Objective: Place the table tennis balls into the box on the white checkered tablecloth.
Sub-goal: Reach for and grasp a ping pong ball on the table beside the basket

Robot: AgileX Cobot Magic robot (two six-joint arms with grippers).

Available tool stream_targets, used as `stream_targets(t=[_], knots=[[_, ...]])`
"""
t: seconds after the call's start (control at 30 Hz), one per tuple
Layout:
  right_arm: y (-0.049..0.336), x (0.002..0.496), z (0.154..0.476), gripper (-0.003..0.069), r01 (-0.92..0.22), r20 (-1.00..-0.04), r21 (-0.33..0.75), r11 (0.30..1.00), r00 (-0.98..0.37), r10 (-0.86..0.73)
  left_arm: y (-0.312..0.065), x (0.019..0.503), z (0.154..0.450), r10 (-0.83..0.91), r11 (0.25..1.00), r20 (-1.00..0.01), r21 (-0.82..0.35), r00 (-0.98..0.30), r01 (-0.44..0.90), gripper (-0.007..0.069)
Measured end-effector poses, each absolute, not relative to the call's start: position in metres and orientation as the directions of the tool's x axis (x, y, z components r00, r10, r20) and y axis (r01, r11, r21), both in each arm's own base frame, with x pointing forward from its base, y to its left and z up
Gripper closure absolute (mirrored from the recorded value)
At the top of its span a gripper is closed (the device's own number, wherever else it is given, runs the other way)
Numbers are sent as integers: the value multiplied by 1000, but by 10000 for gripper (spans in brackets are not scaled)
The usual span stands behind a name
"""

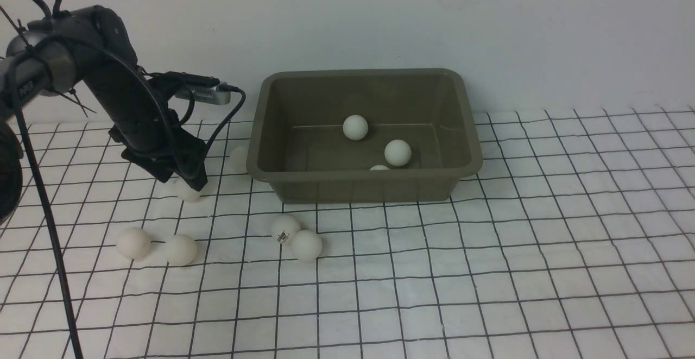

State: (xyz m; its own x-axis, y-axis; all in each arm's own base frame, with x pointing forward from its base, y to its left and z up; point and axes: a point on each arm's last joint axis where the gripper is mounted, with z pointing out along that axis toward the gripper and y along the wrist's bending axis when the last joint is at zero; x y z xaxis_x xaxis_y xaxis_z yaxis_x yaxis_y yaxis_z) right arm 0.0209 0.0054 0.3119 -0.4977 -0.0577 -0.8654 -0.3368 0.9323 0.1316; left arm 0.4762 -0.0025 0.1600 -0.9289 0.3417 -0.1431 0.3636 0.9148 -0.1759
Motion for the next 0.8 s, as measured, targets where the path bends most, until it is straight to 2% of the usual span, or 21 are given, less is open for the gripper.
stream_targets(t=[0.27, 0.47, 0.67, 0.8], knots=[[5, 21, 312, 676, -337, -865, 132, 932, -498, -58, -2, 482, 153, 327, 921, -184, -160, -927, 357, 146], [5, 21, 312, 676, -337, -865, 132, 932, -498, -58, -2, 483, 152, 325, 921, -192, -156, -926, 356, 272], [5, 21, 312, 676, -337, -865, 132, 932, -498, -58, -1, 482, 155, 308, 929, -163, -163, -937, 333, 273], [5, 21, 312, 676, -337, -865, 132, 932, -498, -58, 1, 484, 171, 296, 939, -174, -128, -939, 319, 273]])
